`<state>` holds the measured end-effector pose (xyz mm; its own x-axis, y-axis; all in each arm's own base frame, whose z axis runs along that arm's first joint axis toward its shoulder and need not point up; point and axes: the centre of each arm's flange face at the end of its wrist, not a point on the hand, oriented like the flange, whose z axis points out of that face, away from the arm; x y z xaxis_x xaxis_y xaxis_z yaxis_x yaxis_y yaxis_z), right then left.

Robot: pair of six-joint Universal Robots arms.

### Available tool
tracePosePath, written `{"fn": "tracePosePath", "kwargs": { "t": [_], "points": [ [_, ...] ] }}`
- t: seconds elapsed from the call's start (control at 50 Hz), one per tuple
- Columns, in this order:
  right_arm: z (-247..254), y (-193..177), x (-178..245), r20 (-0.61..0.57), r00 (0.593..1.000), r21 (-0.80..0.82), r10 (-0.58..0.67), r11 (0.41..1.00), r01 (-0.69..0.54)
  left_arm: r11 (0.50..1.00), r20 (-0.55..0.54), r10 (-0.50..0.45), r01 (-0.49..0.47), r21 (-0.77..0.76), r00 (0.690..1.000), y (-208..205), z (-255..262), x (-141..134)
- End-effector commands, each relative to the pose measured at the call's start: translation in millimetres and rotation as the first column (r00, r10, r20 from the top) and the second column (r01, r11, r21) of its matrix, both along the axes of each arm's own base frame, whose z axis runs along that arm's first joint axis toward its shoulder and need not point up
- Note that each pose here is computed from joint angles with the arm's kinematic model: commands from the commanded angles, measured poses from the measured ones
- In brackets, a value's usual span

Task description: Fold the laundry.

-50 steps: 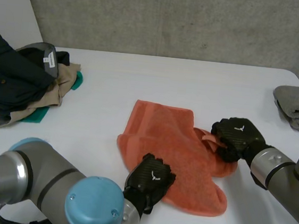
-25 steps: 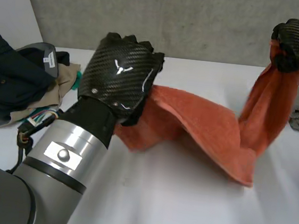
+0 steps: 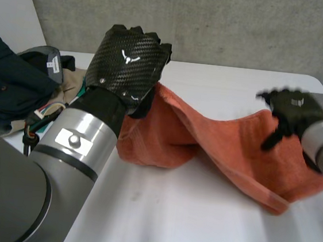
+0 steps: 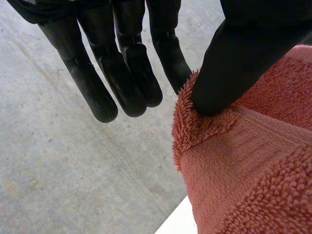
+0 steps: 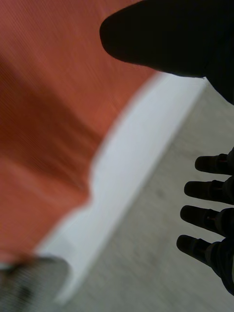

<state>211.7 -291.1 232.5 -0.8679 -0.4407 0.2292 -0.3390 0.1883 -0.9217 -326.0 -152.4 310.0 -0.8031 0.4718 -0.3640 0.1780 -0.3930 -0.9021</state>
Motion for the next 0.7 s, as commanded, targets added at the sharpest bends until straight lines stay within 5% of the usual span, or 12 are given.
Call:
{"fn": "tracePosePath", "kwargs": {
  "t": [0.02,0.22,0.42,0.5,0.6,0.7],
  "points": [
    [-22,67,-11,-0.001,1.000,0.208,0.029,0.978,-0.028,1.000,0.006,0.008,-0.008,0.004,1.000,-13,7,-9],
    [-58,71,-11,0.024,0.999,0.171,0.029,0.985,-0.032,0.997,0.019,0.068,-0.069,0.025,0.998,-43,15,-8],
    [-93,18,-36,-0.059,0.995,0.164,-0.079,0.982,0.088,0.996,-0.053,0.088,-0.087,0.027,0.995,-45,33,6],
    [-37,11,-43,-0.126,0.988,-0.065,-0.090,0.994,0.082,0.992,-0.033,0.117,-0.115,0.047,0.993,-46,34,18],
    [72,34,-46,-0.199,0.972,-0.380,-0.125,0.924,0.041,0.989,-0.002,0.128,-0.127,0.079,0.992,-35,38,32],
    [120,49,-48,-0.232,0.968,-0.361,-0.096,0.932,0.006,0.988,0.008,0.140,-0.141,0.070,0.990,-22,49,47]
  ]
}}
